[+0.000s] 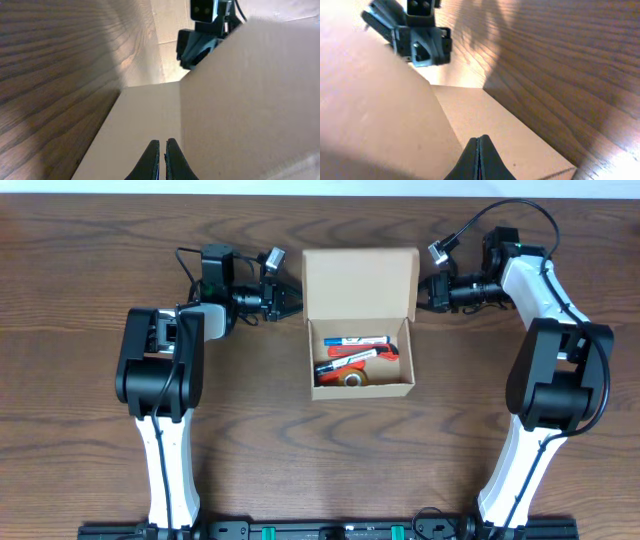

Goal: Pack container

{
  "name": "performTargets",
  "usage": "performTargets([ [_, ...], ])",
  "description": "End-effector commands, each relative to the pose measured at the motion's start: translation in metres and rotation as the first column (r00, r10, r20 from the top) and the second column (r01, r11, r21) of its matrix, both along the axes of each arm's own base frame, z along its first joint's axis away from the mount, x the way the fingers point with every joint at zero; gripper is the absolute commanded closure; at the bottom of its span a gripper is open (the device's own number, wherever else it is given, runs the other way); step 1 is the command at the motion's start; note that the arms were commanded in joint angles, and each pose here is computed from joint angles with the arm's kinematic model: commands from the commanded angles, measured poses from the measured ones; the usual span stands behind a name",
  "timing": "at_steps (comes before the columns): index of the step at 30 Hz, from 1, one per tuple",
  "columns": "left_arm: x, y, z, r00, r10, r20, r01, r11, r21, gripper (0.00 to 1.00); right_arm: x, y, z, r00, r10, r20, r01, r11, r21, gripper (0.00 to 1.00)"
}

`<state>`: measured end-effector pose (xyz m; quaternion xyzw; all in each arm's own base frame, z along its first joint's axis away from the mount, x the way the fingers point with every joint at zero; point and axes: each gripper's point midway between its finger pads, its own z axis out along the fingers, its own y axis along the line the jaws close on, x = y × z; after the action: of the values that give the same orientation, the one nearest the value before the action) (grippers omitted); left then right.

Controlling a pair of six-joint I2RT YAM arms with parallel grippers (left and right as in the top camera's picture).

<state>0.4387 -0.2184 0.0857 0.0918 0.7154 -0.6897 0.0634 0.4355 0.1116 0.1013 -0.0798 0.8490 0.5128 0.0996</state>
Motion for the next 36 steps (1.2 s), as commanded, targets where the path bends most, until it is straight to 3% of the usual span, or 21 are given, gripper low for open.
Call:
performTargets([
  [1, 0.0, -0.001, 0.036, 0.996, -0.022, 0.085, 0.024, 1.0, -0.02, 0.94, -0.004, 0.002, 0.005, 0.999, 0.03, 0.034, -0.029, 0.999, -0.023, 0.99],
  [10, -0.004, -0.004, 0.065, 0.988, -0.03, 0.149, 0.034, 0.999, -0.025, 0.94, -0.013, 0.002, 0.005, 0.998, 0.053, 0.017, -0.052, 0.997, -0.051, 0.99],
  [24, -0.019, -0.028, 0.071, 0.983, -0.093, 0.159, 0.099, 0.995, -0.03, 0.94, -0.022, -0.007, 0.034, 0.995, 0.065, 0.078, -0.051, 0.984, -0.171, 0.99],
  [36, -0.039, -0.019, 0.115, 0.959, -0.078, 0.273, 0.091, 0.995, -0.036, 0.94, -0.036, -0.009, 0.036, 0.996, 0.085, 0.038, -0.076, 0.976, -0.202, 0.99],
])
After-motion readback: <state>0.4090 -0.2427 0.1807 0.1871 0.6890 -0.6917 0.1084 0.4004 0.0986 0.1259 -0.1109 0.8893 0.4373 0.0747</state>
